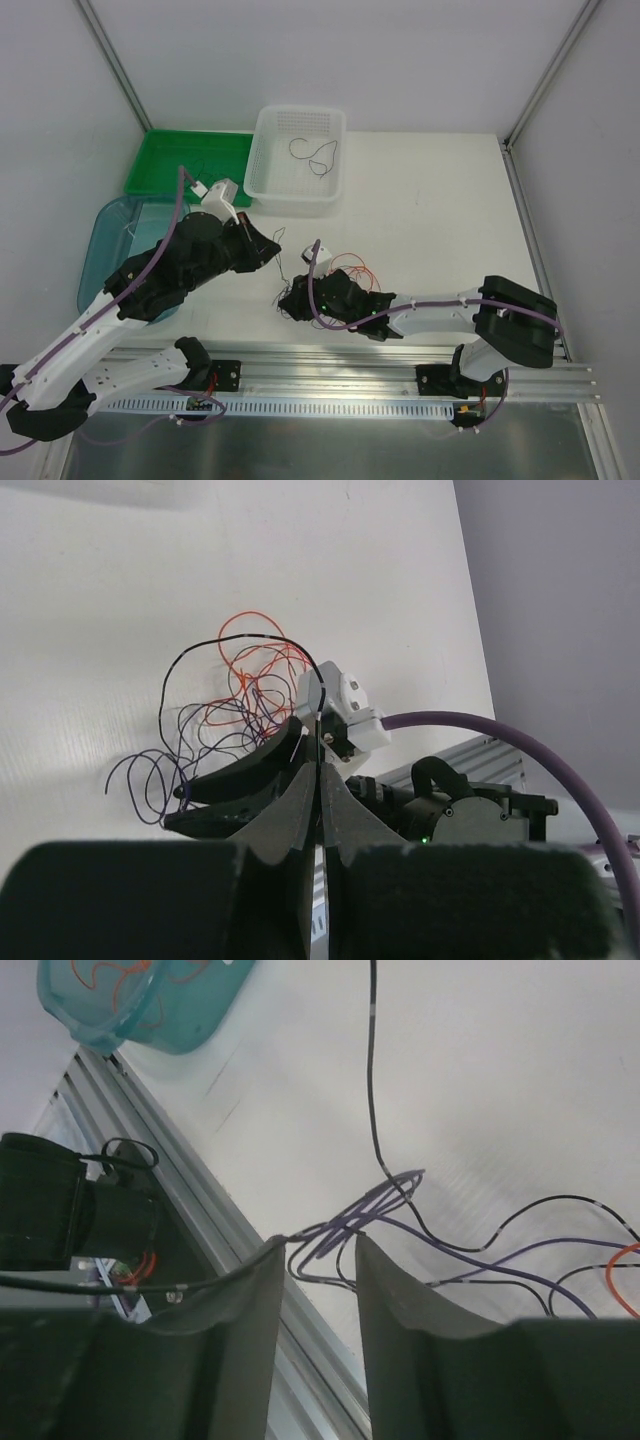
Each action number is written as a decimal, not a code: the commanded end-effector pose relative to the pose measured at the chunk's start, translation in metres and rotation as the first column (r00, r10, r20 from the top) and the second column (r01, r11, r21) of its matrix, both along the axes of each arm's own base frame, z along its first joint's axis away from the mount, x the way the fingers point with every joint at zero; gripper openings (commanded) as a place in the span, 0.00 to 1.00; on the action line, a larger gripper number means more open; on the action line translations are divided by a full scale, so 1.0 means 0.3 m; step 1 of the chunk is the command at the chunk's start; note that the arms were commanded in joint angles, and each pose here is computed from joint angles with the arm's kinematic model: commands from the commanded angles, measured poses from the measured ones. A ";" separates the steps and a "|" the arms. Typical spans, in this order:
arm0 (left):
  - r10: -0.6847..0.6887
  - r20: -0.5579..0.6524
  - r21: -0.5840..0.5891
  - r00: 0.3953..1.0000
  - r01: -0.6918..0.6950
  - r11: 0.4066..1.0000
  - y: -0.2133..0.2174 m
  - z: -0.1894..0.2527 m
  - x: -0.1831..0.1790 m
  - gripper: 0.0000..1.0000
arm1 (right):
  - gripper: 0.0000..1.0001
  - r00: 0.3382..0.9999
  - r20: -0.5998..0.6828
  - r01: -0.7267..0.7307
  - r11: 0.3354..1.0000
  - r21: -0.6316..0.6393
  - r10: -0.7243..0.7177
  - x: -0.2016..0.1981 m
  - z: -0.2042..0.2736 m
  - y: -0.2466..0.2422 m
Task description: Untangle the cables
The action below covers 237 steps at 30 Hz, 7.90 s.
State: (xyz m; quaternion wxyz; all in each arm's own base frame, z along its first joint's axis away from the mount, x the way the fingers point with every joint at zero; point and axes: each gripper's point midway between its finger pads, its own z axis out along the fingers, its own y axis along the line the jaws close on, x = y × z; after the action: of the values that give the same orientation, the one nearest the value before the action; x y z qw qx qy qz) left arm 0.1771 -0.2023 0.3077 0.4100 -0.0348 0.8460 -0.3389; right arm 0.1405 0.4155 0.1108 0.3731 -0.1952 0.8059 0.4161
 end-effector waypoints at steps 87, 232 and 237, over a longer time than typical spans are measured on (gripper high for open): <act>0.191 -0.211 0.553 0.959 -0.044 0.832 0.191 -0.588 0.030 0.08 | 0.88 0.963 -0.174 0.096 0.863 -0.496 -0.208 0.171 -0.050 -0.716; 0.669 0.389 0.000 0.634 -0.726 0.688 0.878 0.292 1.415 0.00 | 0.97 0.921 -0.275 0.146 0.901 -0.408 -0.274 0.170 0.067 -0.837; 0.667 0.241 0.118 0.705 -0.703 0.701 0.891 -0.062 1.477 0.00 | 0.97 0.916 -0.286 0.142 0.893 -0.428 -0.283 0.187 0.045 -0.835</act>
State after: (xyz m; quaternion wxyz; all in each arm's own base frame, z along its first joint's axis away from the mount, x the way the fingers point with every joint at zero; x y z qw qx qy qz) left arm 0.6141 0.0595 0.3117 0.5862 -0.2847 0.7545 -0.0777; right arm 0.1837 0.1567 0.1094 0.2007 -0.0866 0.9516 0.2159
